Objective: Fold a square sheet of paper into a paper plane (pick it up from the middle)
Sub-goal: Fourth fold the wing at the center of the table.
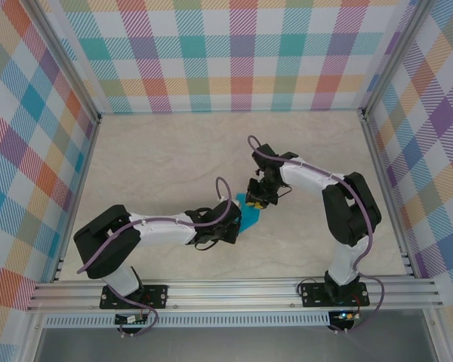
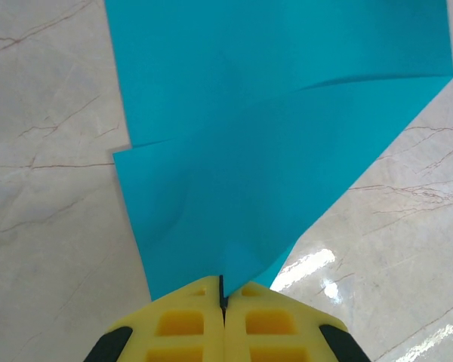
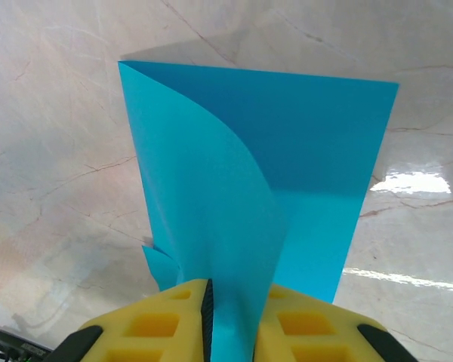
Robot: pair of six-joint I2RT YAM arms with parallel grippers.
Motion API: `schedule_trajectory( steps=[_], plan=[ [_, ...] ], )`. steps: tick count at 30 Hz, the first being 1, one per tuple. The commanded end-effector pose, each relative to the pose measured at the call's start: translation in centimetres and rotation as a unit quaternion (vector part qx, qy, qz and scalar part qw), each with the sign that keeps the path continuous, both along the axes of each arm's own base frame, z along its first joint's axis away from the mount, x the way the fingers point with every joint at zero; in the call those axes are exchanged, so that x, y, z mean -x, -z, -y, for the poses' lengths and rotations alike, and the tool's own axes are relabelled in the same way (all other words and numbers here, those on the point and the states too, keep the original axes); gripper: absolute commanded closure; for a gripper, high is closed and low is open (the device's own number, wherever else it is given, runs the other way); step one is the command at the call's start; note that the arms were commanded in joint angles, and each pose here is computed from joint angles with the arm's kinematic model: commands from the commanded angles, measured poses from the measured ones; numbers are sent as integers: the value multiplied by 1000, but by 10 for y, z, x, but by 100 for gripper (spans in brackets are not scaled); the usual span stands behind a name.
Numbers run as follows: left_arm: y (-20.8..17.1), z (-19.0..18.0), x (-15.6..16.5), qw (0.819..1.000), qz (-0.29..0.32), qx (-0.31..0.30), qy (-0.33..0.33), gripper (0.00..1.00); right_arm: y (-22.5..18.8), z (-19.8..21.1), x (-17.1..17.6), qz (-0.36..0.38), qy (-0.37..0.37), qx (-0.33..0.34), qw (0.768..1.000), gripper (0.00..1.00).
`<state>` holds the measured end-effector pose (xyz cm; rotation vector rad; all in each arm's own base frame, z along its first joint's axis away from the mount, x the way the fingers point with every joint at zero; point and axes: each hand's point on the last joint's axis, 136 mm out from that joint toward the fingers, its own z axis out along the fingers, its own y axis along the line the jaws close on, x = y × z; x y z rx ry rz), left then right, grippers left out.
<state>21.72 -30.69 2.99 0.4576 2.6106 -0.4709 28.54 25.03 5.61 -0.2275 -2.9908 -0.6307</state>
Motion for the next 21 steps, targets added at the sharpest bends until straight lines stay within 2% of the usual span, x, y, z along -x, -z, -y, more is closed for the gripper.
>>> schedule_trajectory(
  steps=[1, 3, 5, 8, 11, 15, 21],
  plan=[
    [2, 3, 2, 1000, 2, -19, 15, 99, -3, 1, 4, -5, -22, 16, 1000, 81],
    [4, 4, 3, 1000, -1, -21, 18, 99, -5, 0, 4, -5, -25, 15, 1000, 80],
    [3, 4, 2, 1000, 2, -25, 16, 99, -8, -8, 5, -7, -29, -11, 999, 66],
    [2, 5, 2, 1000, 3, -23, 16, 99, -13, -22, 9, -14, -24, -63, 998, 57],
    [3, 5, 2, 1000, 3, -23, 16, 99, -10, -27, 10, -21, -16, -77, 997, 58],
    [3, 5, 3, 1000, 1, -23, 17, 99, -5, -26, 9, -25, -13, -71, 997, 67],
    [2, 3, 4, 1000, 3, -26, 15, 99, -2, -10, 7, -13, -14, -19, 1000, 72]
  ],
)
